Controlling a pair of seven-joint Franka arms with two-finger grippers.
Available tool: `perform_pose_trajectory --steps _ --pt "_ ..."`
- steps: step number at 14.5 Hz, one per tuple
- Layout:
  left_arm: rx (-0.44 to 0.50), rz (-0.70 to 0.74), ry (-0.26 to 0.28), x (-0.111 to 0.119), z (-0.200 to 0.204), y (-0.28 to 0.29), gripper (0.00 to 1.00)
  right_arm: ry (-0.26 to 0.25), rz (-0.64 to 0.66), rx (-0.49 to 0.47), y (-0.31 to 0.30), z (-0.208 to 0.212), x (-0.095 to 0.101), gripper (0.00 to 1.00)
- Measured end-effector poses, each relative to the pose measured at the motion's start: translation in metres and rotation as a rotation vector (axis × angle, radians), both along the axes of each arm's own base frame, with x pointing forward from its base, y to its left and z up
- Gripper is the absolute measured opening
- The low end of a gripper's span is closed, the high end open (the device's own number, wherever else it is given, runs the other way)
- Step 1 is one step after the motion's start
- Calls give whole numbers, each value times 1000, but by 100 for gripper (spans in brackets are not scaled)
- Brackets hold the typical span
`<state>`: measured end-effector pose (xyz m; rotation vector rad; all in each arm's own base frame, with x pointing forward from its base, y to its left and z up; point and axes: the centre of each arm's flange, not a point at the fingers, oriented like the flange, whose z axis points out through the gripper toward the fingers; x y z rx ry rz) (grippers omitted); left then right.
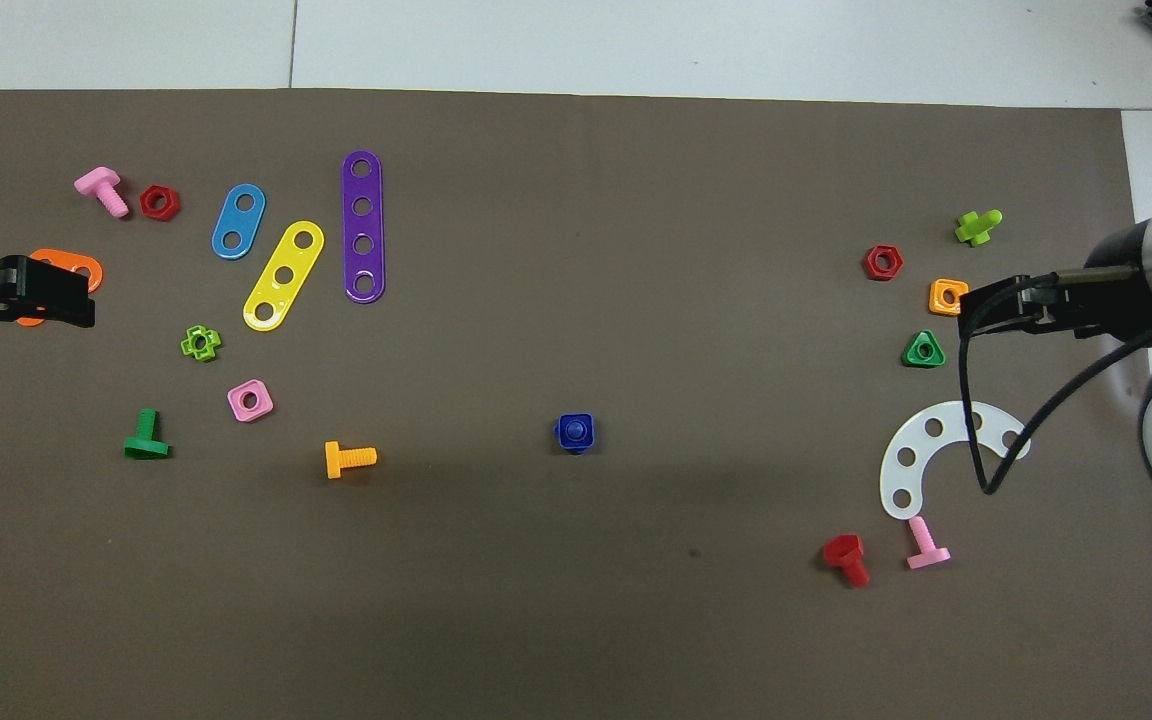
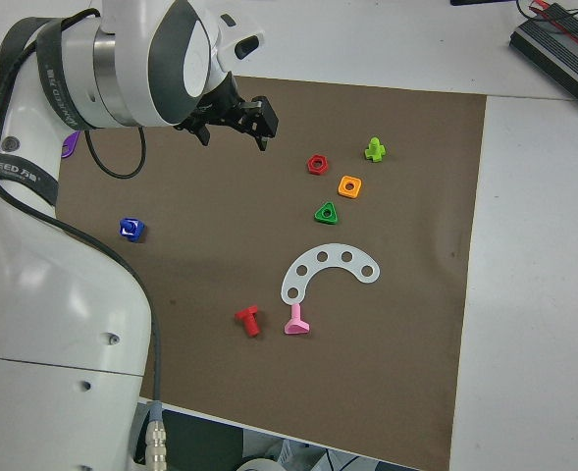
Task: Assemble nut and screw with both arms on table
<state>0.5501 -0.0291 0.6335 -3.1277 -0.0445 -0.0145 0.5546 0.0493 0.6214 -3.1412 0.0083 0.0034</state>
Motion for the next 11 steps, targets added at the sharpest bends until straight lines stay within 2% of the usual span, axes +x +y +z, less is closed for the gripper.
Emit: perform_pose_trajectory --steps 3,11 --pt "0 30 1 0 -1 17 100 0 0 0 0 0 0 100" --pt "-1 19 -20 1 2 11 100 1 3 0 2 0 0 100"
